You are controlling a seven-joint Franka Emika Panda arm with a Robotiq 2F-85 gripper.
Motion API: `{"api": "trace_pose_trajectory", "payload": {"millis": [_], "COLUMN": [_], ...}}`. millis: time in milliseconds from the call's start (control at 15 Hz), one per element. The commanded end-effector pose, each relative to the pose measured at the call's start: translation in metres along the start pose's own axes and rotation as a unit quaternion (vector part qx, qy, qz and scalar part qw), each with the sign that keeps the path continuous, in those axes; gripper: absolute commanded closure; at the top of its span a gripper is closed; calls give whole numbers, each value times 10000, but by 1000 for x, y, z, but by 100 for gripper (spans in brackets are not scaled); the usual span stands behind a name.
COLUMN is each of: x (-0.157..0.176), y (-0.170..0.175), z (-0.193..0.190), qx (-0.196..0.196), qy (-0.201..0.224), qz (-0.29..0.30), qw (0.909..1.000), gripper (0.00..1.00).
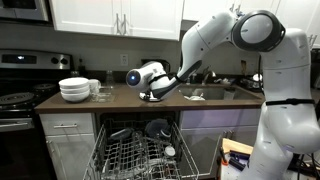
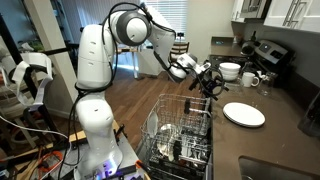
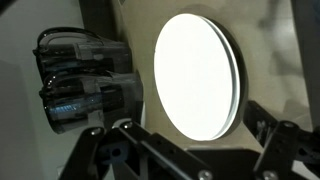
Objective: Take a plate from the stack and put it on the dishwasher rack
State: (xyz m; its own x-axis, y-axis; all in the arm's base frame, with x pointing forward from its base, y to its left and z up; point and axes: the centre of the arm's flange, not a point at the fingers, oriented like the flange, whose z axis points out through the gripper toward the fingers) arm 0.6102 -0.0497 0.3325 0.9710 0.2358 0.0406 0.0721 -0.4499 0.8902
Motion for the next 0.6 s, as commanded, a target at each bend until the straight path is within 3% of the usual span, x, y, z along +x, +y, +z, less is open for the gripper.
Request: {"api": "trace_pose_trajectory", "payload": {"millis": [0, 67, 200, 267, 333, 400, 467, 533], "x": [26, 29, 33, 35, 35, 35, 36, 36], "y": [-1, -2, -5, -7, -8, -9, -10, -11], "z": [7, 8, 13, 15, 18, 21, 24, 26], "qx": [104, 112, 97, 77, 84, 89, 100, 109], "qy": [130, 129, 100, 64, 35, 16, -2, -19], "qz": [-158, -170, -212, -237, -259, -279, -296, -294], "qw": [9997, 9997, 9997, 9997, 9996, 9996, 9995, 9995], "gripper": [7, 32, 30, 20, 27, 26, 37, 38]}}
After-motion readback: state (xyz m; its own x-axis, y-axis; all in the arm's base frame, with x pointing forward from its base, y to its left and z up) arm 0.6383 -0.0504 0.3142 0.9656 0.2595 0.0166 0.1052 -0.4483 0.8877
